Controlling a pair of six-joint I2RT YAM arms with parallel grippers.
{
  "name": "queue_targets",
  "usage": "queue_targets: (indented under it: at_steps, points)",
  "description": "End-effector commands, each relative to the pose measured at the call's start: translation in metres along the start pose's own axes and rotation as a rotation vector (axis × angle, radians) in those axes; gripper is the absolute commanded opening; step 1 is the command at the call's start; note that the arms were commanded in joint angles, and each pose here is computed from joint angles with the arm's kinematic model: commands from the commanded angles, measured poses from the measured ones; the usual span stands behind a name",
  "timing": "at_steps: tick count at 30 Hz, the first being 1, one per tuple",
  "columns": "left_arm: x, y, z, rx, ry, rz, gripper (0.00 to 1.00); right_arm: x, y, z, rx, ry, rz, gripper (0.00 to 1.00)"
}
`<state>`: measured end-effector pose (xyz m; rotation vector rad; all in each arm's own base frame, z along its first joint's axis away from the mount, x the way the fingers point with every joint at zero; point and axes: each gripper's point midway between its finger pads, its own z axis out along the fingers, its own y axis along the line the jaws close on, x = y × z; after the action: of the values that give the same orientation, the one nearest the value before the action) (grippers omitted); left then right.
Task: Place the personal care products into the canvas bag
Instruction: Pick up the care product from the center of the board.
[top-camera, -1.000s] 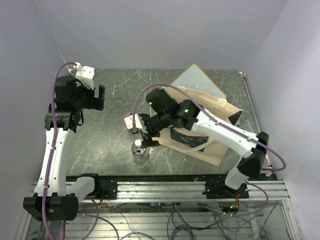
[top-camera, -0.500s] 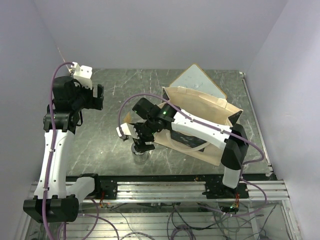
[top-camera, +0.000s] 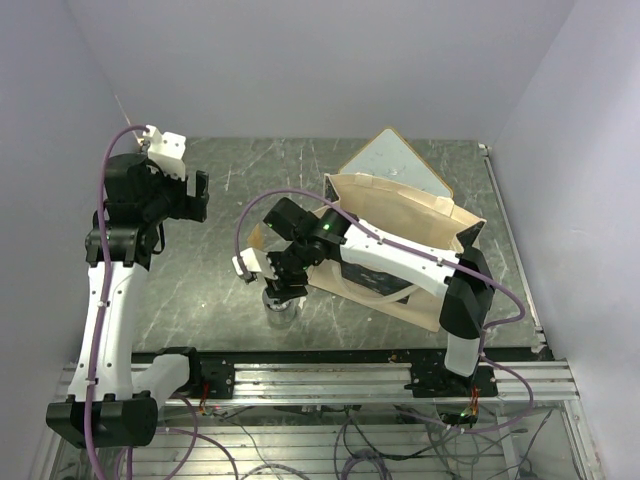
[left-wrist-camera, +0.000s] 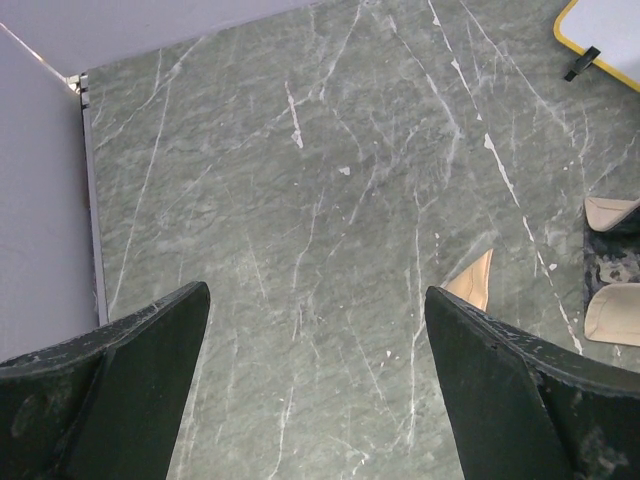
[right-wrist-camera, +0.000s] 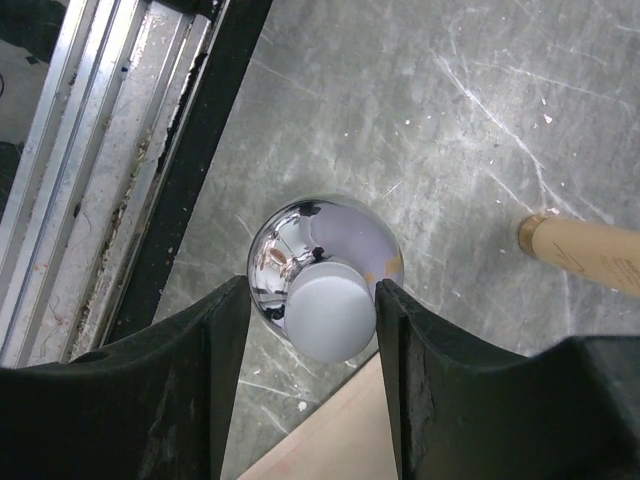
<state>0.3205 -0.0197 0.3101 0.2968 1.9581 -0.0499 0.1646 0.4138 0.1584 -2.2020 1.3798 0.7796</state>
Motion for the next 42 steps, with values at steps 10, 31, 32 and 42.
queue_targets:
  at_steps: [10,31,32,42]
  points:
    - [-0.004,-0.010,-0.005,0.064,-0.015,0.025,1.00,0.001,-0.003,0.011,-0.001,-0.016,0.000,0.43]
    - [-0.023,-0.026,-0.007,0.178,-0.089,0.106,0.98,-0.073,-0.005,-0.075,0.118,-0.141,-0.054,0.00]
    - [-0.025,-0.027,-0.008,0.184,-0.102,0.111,0.98,-0.079,-0.004,-0.086,0.134,-0.151,-0.063,0.00]
    - [-0.038,-0.044,-0.002,0.283,-0.163,0.089,0.94,-0.133,0.002,-0.205,0.407,-0.236,-0.144,0.00]
